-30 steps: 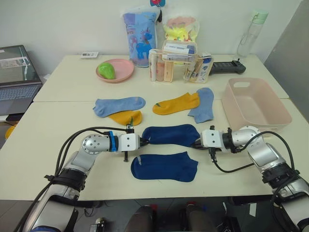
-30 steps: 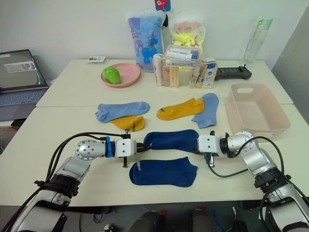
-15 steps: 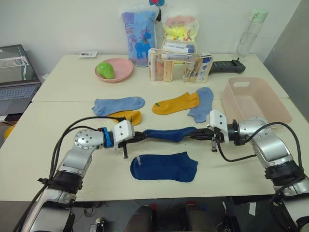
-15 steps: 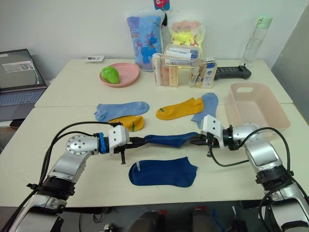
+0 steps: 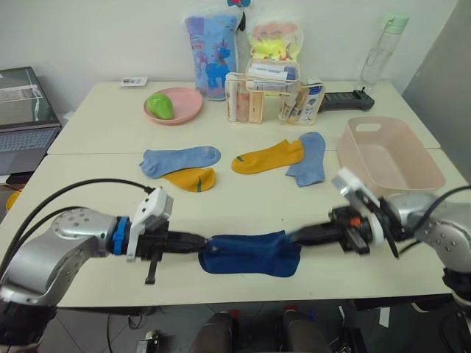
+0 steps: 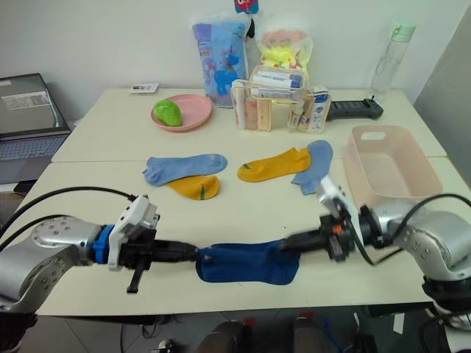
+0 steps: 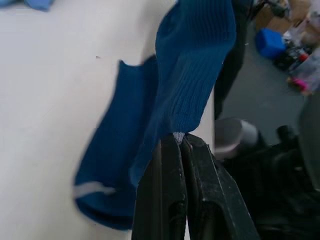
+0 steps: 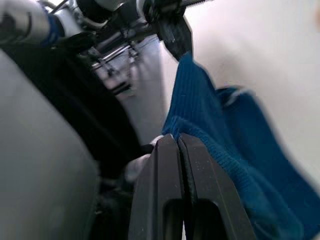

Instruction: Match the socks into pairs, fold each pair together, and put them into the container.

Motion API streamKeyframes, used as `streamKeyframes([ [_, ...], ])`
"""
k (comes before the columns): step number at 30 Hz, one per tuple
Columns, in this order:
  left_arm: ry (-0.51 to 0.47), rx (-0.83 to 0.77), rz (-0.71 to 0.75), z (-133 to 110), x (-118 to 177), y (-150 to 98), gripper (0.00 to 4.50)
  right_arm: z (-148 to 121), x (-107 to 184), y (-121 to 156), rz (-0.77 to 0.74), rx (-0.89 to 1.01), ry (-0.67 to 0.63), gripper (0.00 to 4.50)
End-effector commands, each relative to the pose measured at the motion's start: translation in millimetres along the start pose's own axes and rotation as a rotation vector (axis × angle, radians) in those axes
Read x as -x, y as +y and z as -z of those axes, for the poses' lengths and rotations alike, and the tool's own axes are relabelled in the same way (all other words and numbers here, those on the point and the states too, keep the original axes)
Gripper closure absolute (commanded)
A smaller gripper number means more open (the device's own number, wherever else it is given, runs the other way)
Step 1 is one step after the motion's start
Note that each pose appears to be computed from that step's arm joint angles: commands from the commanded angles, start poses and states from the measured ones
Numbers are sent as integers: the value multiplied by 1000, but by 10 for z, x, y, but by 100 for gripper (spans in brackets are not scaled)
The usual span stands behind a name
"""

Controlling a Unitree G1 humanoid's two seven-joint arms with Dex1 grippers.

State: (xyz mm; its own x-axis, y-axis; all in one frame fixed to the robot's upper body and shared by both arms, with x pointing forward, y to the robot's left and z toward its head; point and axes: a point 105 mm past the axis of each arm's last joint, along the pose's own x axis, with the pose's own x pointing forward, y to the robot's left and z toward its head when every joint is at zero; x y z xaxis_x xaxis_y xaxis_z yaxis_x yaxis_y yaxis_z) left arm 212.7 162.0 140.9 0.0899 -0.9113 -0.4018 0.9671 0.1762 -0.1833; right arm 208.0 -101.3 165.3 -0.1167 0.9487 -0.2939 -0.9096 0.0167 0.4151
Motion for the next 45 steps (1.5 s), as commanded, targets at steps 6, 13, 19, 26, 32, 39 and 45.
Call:
streamKeyframes([
  [6, 98, -12, -37, 342, -186, -72, 448, 198, -144, 8, 41, -124, -50, 450],
  [13, 90, -78, -139, 262, -213, 237, 448, 111, -70, -327, 204, -45, -53, 450],
  [19, 113, -100, -147, 230, -240, 389, 448, 66, -56, -588, 317, 21, -39, 450],
  [26, 133, -118, -184, 224, -332, 531, 448, 122, -84, -719, 377, 42, -16, 450],
  [32, 166, -134, -214, 211, -310, 628, 448, 216, -54, -798, 420, 41, 20, 450],
  [39, 199, -130, -244, 166, -323, 734, 448, 308, -7, -858, 446, 22, 36, 450],
  [45, 179, -120, -249, 138, -337, 750, 384, 301, 22, -854, 449, 24, 19, 405],
])
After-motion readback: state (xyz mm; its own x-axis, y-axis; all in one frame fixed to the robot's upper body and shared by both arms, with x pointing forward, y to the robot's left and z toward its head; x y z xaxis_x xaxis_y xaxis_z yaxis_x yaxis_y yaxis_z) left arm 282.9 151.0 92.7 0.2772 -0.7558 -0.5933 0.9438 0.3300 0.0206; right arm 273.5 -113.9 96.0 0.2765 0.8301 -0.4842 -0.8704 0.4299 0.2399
